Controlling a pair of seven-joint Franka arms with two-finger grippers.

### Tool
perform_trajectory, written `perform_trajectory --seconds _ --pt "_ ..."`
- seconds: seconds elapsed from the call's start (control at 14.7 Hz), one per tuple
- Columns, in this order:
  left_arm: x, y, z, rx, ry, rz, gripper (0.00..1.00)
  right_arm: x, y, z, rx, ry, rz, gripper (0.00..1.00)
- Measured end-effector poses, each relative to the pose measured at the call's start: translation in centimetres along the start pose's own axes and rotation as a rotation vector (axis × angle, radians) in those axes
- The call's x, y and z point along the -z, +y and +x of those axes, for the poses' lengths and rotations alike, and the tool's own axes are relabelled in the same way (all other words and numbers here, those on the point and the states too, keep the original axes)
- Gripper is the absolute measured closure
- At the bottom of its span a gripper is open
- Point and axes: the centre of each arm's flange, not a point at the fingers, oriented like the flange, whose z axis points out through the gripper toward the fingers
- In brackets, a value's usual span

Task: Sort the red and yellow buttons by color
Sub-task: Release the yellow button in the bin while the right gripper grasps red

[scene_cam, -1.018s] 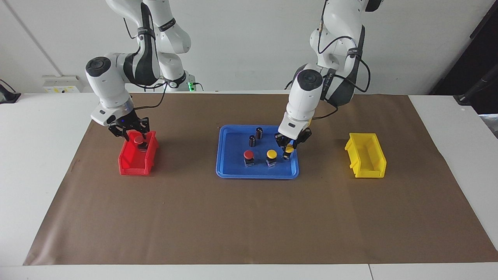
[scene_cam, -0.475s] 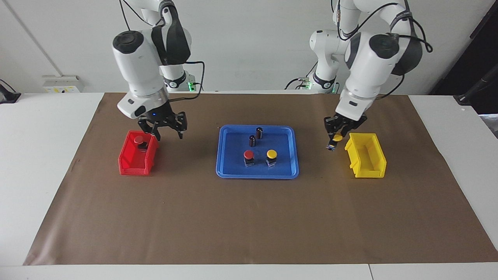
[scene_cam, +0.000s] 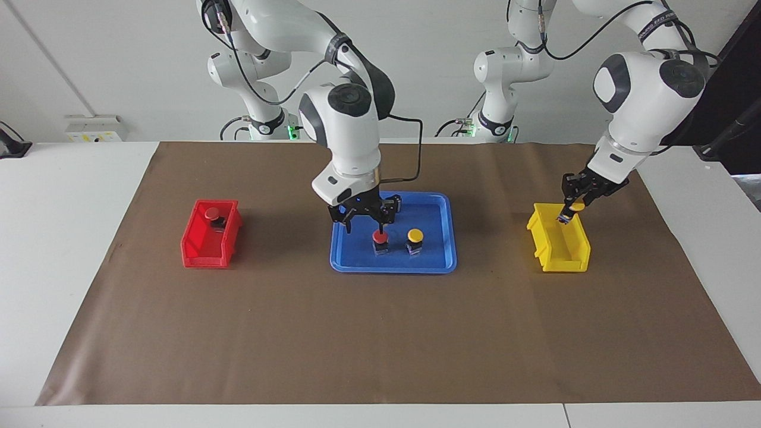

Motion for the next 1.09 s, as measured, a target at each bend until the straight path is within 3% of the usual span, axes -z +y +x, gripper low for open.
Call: perform_trajectory --seconds 0.54,0.88,1.02,1.09 --pt "-8.6 -1.0 -2.0 0.025 0.010 0.001 0.58 -6.6 -0.6 -2.6 0.011 -0.016 -0.009 0.26" --pt "-10.4 -1.1 -2.6 0.034 0.029 0.002 0.58 -7.4 -0.4 -3.6 0.017 -0.026 -0.017 0.30" --pt "-10.4 -1.4 -2.6 0.044 0.030 0.002 0.41 -7.6 -0.2 -3.8 0.018 -0.031 -0.022 0.41" --pt "-10.4 -1.5 -2.6 0.047 0.030 0.002 0.40 -7.7 -0.1 -3.9 0.018 -0.032 -0.023 0.41"
